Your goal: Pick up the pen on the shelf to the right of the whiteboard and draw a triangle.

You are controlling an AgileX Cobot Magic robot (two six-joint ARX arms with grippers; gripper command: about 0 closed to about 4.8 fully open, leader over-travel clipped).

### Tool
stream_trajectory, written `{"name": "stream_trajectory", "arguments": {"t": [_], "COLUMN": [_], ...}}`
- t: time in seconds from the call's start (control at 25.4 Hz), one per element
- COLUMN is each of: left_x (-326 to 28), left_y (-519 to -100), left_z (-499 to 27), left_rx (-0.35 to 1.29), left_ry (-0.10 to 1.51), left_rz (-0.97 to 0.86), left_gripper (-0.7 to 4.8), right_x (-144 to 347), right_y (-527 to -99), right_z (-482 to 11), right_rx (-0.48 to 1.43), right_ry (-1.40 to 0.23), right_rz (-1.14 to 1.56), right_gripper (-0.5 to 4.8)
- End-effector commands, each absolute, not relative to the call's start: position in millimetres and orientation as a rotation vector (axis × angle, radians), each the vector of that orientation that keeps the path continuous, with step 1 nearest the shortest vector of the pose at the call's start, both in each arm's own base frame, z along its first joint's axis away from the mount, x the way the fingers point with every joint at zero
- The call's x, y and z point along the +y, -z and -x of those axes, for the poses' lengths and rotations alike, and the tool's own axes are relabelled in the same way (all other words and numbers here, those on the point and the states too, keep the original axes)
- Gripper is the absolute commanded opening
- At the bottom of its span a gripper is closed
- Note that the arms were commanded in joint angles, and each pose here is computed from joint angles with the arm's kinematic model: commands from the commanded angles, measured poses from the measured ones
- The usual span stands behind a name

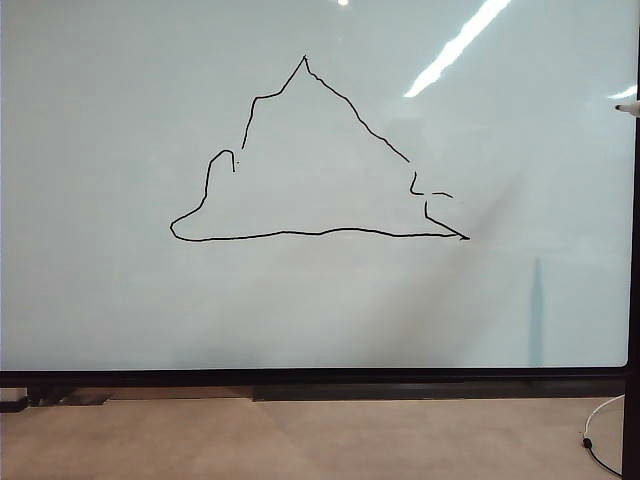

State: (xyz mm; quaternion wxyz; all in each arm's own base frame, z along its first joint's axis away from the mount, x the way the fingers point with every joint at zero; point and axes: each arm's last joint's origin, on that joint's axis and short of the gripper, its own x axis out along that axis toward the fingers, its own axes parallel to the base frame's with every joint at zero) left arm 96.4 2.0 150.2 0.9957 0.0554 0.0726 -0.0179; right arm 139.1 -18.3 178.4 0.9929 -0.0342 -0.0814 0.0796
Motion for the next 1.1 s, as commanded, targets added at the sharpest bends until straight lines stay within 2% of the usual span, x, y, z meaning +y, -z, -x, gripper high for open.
{"name": "stream_trajectory", "arguments": {"t": [0.04,0.39,0.75,1.1], "left_x": [1.9,1.9,2.1,2.0], "left_y": [-152.2,-152.2,-151.9,-152.2], "left_z": [-96.3,-96.3,-96.4,-96.3], "left_rx": [0.133,0.133,0.137,0.133], "left_ry": [0.038,0.038,0.033,0.034], "left_rz": [-0.112,-0.112,-0.112,-0.112], "left_gripper": [-0.05,-0.05,-0.05,-0.05], "right_x": [-17.3,-14.2,-6.0,12.6], "right_y": [-174.5,-175.9,-170.1,-170.4], "right_z": [-131.4,-103.2,-97.1,-96.5], "right_rx": [-0.111,-0.108,-0.07,-0.074], "right_ry": [-0.137,-0.032,-0.062,-0.027], "right_rz": [0.073,0.08,0.064,0.139], "right_gripper": [-0.09,-0.09,-0.09,-0.09]}}
